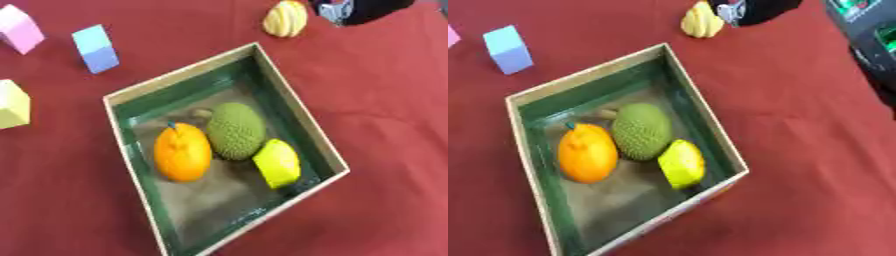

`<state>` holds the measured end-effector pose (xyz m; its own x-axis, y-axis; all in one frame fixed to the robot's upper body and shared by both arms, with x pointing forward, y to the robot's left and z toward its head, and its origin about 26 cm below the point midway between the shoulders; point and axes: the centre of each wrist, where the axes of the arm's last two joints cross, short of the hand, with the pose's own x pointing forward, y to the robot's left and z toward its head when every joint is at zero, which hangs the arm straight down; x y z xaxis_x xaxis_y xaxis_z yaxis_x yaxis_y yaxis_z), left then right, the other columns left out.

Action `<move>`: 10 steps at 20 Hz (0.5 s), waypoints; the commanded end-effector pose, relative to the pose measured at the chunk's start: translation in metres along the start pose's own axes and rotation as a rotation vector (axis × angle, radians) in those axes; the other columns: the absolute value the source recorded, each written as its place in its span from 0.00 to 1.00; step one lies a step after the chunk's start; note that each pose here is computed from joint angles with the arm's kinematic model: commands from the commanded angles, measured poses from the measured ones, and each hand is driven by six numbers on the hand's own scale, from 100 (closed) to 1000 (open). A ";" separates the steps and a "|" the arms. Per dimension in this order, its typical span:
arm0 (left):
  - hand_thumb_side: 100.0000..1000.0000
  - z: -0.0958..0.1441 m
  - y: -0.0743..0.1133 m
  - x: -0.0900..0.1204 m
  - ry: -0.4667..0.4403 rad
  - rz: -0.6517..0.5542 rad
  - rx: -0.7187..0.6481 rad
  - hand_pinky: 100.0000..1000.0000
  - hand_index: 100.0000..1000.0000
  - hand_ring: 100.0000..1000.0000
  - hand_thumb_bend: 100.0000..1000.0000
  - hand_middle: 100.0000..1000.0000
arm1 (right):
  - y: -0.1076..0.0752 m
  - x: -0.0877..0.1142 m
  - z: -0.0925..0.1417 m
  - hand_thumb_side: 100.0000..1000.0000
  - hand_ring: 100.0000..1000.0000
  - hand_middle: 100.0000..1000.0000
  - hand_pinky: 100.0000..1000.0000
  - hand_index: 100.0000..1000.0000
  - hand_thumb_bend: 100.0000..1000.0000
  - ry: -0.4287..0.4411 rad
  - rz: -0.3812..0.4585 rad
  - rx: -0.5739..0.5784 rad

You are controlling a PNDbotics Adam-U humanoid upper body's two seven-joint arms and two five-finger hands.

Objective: Pick up objects on the table and place them in the box.

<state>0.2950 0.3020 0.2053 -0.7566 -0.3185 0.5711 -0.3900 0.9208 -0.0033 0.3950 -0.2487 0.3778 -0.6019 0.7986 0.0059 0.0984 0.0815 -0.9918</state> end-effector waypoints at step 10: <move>0.62 -0.010 0.000 0.008 -0.048 0.010 -0.007 0.73 0.77 0.65 0.02 0.61 | -0.006 -0.041 -0.006 0.00 0.91 0.79 0.89 0.88 0.30 0.152 0.091 -0.015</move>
<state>0.2966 0.3003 0.2100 -0.7686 -0.3114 0.5588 -0.3819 0.9242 -0.0103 0.4271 -0.2716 0.3707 -0.4856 0.8732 -0.0405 0.1174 0.0192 -0.9929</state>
